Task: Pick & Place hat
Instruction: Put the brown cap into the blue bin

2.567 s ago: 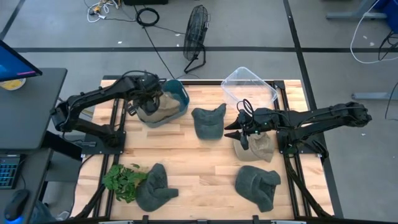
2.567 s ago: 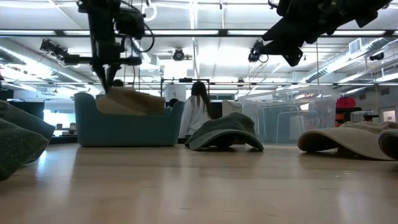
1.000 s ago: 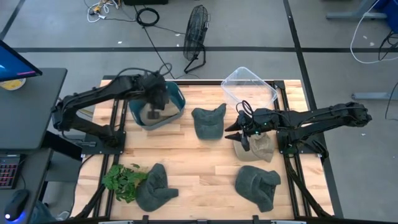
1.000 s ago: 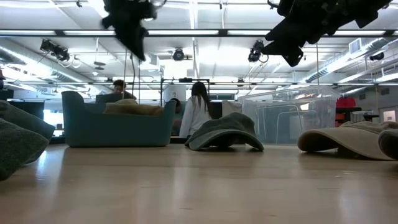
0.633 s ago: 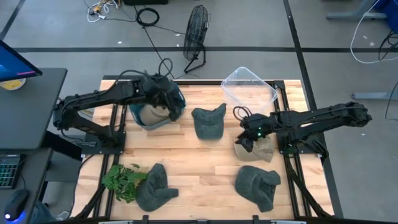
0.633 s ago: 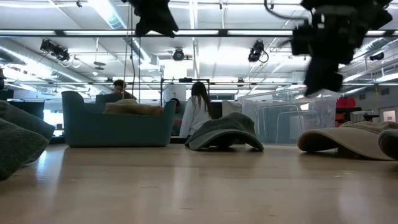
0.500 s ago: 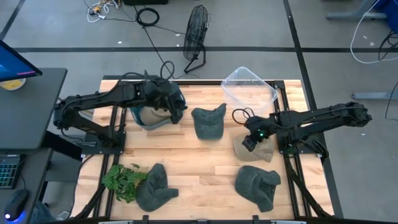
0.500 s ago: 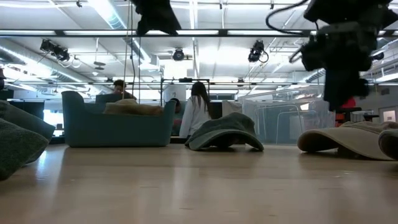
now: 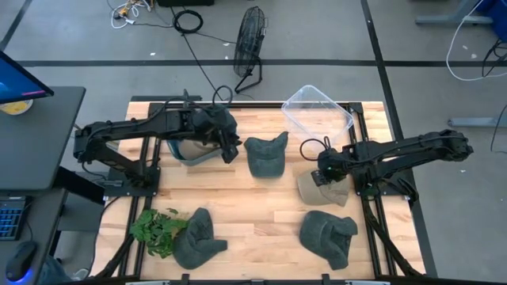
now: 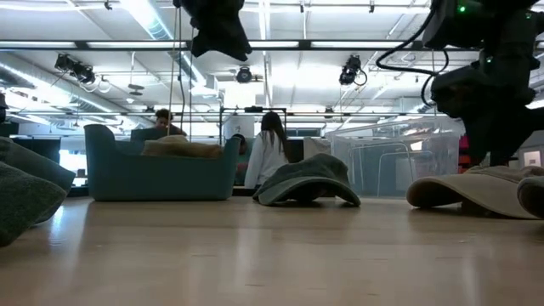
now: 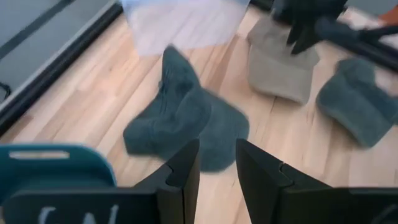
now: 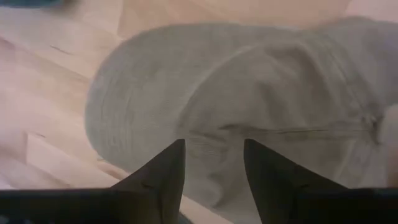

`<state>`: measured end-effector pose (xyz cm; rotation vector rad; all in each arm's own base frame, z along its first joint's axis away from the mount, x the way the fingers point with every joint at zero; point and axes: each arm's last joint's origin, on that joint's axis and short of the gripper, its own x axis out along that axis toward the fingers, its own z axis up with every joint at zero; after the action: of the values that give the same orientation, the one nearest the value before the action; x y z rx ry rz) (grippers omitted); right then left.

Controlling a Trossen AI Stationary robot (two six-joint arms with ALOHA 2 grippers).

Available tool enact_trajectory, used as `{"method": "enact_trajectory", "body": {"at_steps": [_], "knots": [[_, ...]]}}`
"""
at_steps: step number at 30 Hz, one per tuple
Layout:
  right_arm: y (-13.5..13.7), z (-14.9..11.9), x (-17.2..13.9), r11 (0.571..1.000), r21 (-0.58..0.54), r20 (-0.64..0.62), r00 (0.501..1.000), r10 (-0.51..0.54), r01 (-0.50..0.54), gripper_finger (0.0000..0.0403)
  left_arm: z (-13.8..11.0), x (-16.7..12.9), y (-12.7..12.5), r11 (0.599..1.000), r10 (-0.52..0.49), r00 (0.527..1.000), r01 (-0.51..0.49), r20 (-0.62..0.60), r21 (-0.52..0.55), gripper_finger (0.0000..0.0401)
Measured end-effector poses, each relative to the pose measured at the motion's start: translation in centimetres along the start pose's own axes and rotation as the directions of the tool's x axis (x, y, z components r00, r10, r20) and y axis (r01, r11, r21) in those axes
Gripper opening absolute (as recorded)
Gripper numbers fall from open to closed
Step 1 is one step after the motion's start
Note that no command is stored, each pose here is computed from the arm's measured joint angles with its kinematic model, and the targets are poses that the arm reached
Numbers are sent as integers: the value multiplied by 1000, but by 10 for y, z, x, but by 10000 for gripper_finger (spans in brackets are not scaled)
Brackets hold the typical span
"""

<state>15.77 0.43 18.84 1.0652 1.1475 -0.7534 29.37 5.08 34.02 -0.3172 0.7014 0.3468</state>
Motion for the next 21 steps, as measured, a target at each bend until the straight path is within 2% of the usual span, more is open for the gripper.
{"method": "enact_trajectory", "body": {"at_steps": [4,12,15,19,21], "knots": [[-4,-1,10,1000,12,-9,1000,-5,5,168,0,2,-3,1000,-6,1000,6,-3,6,108],[-9,-3,27,999,9,-10,999,52,-52,158,-3,5,-7,1000,-12,1000,12,-16,16,108],[-8,-3,29,997,-4,-7,997,72,-72,123,-3,5,-6,1000,-12,1000,12,-16,16,108],[-5,-1,29,993,-56,3,994,108,-108,39,-2,5,-7,1000,-12,1000,12,-14,1,108],[-2,0,28,987,-82,13,990,141,-139,13,-2,5,-7,999,-13,1000,12,-14,-37,108]]}}
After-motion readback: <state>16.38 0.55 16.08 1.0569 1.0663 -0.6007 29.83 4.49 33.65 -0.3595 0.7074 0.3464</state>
